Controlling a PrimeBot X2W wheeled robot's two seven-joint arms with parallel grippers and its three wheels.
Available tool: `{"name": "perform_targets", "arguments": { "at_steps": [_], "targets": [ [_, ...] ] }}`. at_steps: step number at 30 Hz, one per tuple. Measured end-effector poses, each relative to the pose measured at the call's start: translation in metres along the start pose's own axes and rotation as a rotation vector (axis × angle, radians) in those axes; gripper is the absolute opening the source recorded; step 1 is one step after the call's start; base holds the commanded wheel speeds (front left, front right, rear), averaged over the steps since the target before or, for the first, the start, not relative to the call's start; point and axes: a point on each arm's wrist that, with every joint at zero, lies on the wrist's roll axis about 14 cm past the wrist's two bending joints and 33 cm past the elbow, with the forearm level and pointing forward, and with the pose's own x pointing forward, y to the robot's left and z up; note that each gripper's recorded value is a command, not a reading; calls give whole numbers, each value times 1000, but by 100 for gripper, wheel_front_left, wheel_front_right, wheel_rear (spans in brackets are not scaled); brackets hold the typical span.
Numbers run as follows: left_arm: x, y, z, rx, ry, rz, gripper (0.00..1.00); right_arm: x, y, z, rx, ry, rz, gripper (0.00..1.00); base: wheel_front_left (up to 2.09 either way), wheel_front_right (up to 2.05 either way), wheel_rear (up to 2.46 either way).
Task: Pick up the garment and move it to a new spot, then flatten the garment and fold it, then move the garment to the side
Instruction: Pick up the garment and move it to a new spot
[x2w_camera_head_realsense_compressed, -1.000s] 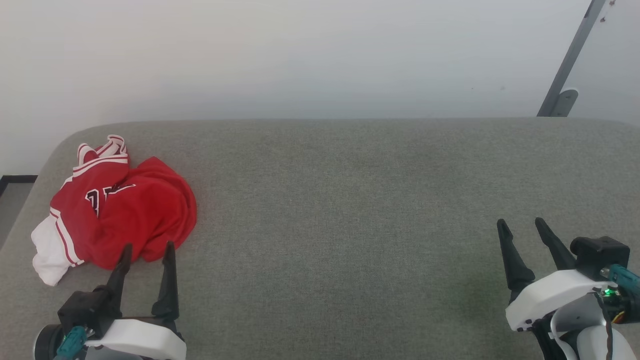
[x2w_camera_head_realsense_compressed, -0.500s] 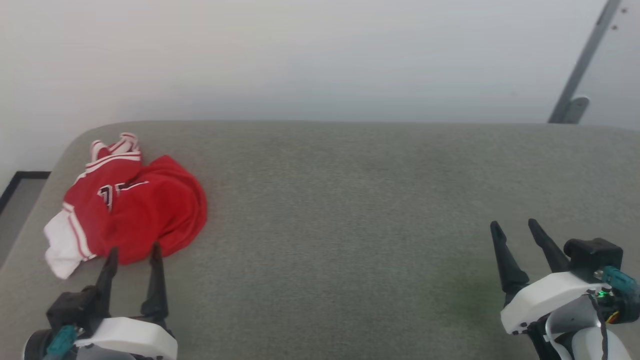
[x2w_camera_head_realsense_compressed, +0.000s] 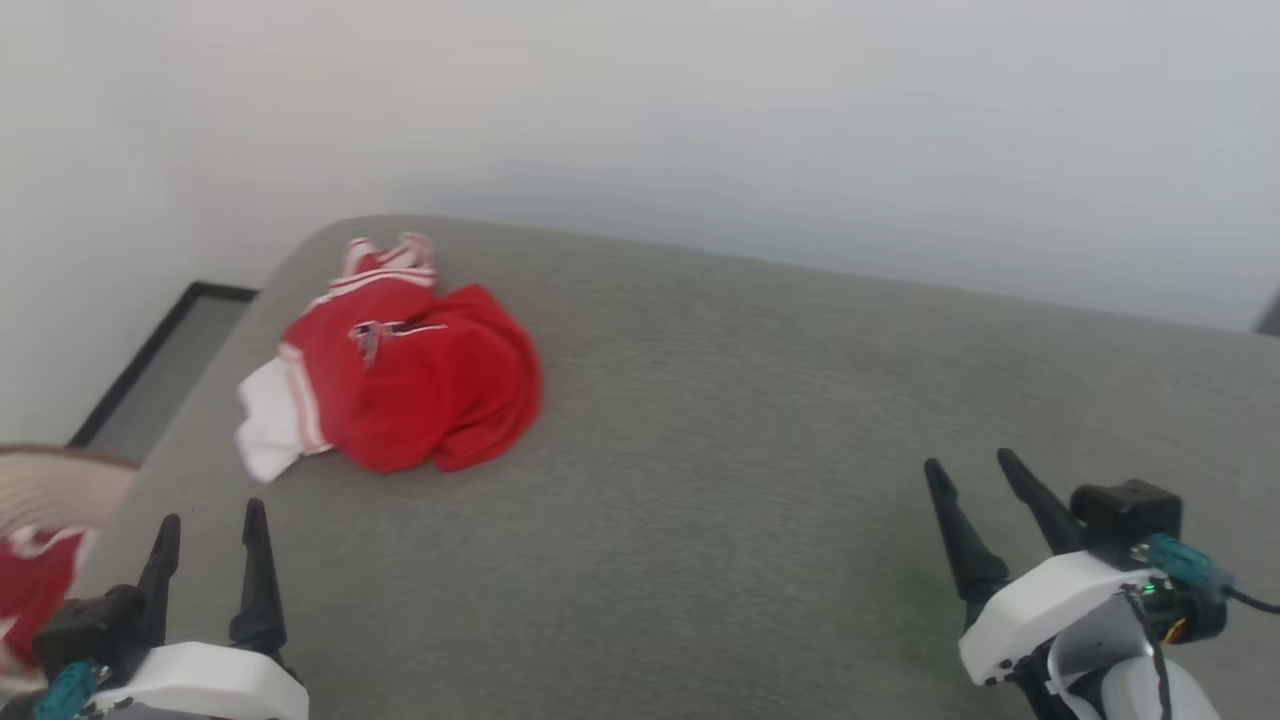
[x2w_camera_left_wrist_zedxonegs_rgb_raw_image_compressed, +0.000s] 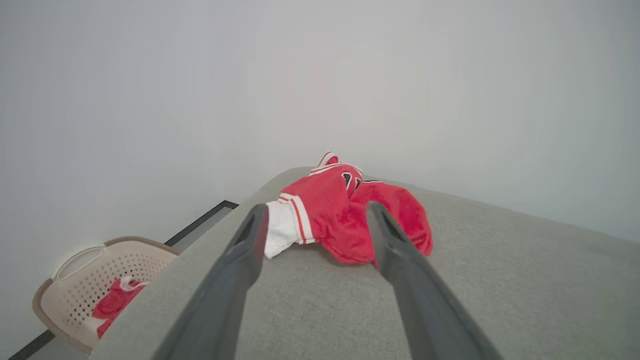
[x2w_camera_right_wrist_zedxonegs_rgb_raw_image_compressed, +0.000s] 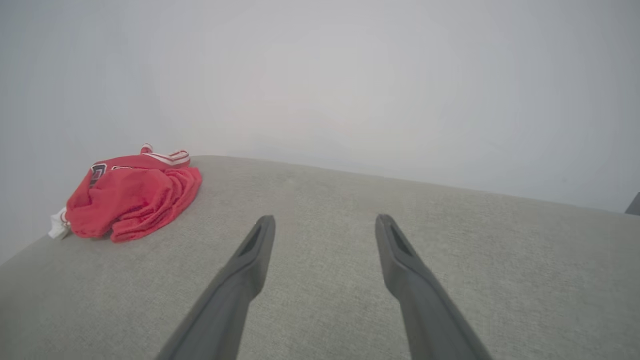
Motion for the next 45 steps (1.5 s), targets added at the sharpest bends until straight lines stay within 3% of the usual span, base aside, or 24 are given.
{"name": "perform_targets", "arguments": {
  "at_steps": [12, 24, 32, 45],
  "targets": [
    [-45, 64, 12, -9, -25, 184, 100, 28, 66, -6, -17, 28, 195, 100, 0, 0, 0],
    [-42, 67, 6, -20, 6, 197, 100, 35, 64, -11, -9, 40, 198, 100, 0, 0, 0],
    [9, 42, 6, -15, 18, 108, 100, 43, 36, -9, -6, 27, 141, 100, 0, 0, 0],
    [143, -6, -28, 25, 139, -29, 100, 65, -36, -32, -12, 66, 14, 100, 0, 0, 0]
  ]
}}
